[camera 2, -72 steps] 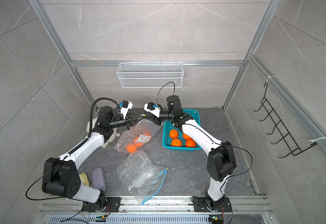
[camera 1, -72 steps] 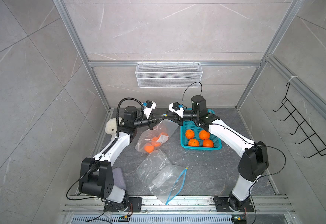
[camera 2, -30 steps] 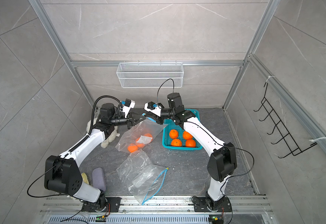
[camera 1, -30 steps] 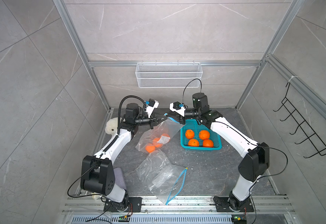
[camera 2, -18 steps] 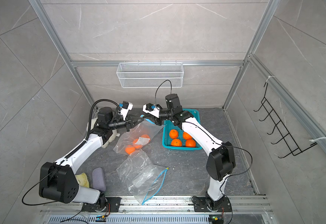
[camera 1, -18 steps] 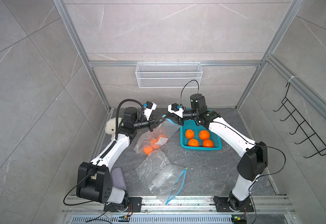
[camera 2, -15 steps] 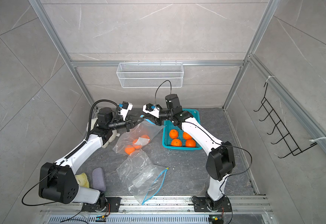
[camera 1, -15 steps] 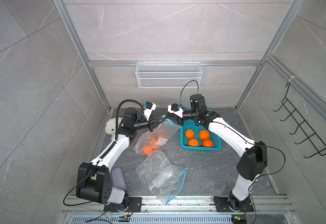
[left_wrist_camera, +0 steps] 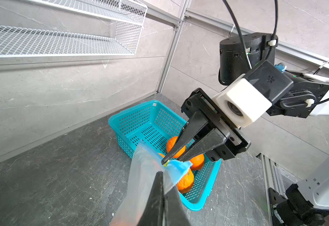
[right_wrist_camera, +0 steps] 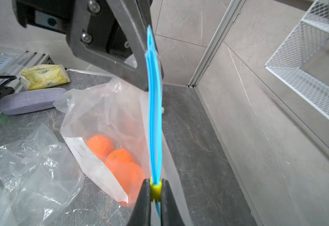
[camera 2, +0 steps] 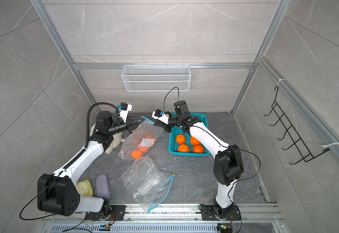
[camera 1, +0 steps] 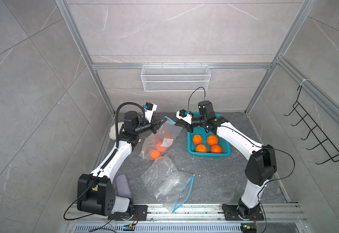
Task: Open the zip-top bag and take out the orange
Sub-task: Unzip the zipper on the zipper food storage bag.
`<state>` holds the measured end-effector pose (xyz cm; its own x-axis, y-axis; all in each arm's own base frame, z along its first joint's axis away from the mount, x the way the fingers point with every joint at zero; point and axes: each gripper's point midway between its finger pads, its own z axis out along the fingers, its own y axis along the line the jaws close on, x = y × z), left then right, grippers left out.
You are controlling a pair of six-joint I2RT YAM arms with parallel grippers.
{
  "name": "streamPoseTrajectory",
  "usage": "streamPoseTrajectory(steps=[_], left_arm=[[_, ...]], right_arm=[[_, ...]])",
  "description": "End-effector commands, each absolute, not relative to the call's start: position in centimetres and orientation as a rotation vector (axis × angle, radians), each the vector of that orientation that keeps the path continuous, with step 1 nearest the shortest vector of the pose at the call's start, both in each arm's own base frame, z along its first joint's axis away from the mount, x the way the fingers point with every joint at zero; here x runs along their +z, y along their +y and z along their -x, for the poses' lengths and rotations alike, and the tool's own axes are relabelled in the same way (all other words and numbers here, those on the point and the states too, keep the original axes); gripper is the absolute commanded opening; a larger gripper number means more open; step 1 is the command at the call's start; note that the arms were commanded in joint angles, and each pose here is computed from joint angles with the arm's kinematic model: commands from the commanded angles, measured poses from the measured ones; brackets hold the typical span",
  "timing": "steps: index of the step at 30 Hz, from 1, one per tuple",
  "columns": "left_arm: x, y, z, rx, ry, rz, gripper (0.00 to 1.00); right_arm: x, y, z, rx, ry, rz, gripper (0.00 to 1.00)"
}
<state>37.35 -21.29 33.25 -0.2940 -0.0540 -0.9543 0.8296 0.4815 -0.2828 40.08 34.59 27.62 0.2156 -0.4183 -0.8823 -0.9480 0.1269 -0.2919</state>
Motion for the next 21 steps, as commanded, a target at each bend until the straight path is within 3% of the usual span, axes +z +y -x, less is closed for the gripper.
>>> streamPoseTrajectory(steps=[1,14,21], left_arm=[[38.4,-20.4,-36.4,-0.966,1.456,-0.705,0.00],[40.1,-17.4,-36.5,-1.033,1.442,-0.548,0.00],[39.8,-16.7,-35.9,-1.046,1.448,-0.519,0.00]], right_arm=[[23.0,33.1,-41.3,0.640,1.553,1.445,0.00],[16.1,27.6,-49.5,0.328,1.857,1.245,0.00],[14.6,25.3,-51.9,0.167,1.933,1.162,0.00]])
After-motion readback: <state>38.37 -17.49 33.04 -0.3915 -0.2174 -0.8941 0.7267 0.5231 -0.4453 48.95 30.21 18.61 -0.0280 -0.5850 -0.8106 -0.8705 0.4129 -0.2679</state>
